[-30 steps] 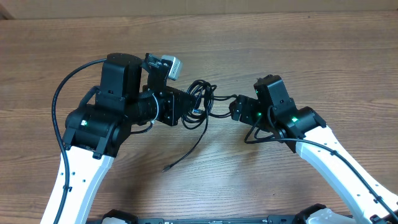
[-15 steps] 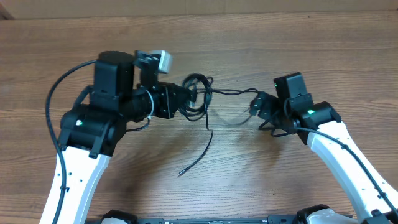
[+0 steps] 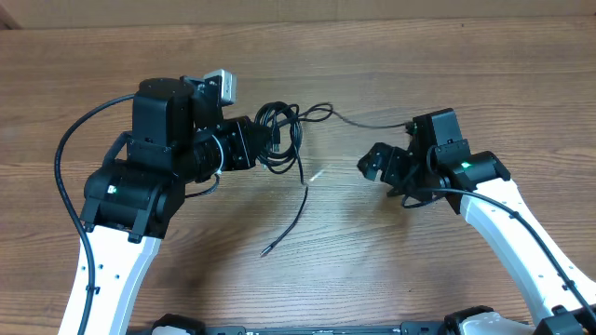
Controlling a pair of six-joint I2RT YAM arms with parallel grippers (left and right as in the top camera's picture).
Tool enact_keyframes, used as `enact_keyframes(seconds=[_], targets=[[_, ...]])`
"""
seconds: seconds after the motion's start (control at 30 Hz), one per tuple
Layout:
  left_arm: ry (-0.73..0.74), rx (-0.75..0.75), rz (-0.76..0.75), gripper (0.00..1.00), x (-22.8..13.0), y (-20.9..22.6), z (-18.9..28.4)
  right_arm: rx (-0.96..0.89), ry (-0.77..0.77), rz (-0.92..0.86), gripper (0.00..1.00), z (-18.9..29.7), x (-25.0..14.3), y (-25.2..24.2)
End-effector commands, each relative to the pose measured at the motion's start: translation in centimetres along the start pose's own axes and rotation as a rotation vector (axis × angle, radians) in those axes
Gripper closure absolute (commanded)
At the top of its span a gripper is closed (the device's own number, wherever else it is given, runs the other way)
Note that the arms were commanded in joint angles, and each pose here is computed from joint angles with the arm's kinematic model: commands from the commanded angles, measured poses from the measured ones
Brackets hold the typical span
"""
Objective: Untangle cables
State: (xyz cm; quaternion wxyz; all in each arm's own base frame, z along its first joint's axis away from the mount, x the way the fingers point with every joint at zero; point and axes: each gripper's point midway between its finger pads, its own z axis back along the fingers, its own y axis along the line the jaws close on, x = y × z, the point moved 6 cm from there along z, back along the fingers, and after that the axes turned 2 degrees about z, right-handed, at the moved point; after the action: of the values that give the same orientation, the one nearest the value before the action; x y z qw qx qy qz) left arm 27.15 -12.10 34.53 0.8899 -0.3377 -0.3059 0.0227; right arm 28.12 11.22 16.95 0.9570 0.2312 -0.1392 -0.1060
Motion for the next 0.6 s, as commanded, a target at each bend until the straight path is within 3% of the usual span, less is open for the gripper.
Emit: enact_keyframes(seconds=[0.0, 0.2, 0.37, 0.57], targets=[[-0.058, 0.016, -0.225, 0.96, 0.8, -0.5, 1.5, 0.228, 0.069, 0.183, 0.03, 1.4, -1.4, 2.6], [-0.001, -0.014, -0.494, 0.96, -0.1, -0.6, 1.5, 0.620, 0.139, 0.503, 0.12, 4.3, -4.0, 6.4], [-0.001, -0.128, -0.630, 0.96, -0.4, -1.9, 1.6, 0.711, 0.145, 0.722, 0.27, 4.3, -5.8, 8.0], [-0.014, -0.152, -0.540, 0.96, -0.1, -2.3, 1.6, 0.652, 0.151, 0.894, 0.16, 3.1, -7.9, 9.3]])
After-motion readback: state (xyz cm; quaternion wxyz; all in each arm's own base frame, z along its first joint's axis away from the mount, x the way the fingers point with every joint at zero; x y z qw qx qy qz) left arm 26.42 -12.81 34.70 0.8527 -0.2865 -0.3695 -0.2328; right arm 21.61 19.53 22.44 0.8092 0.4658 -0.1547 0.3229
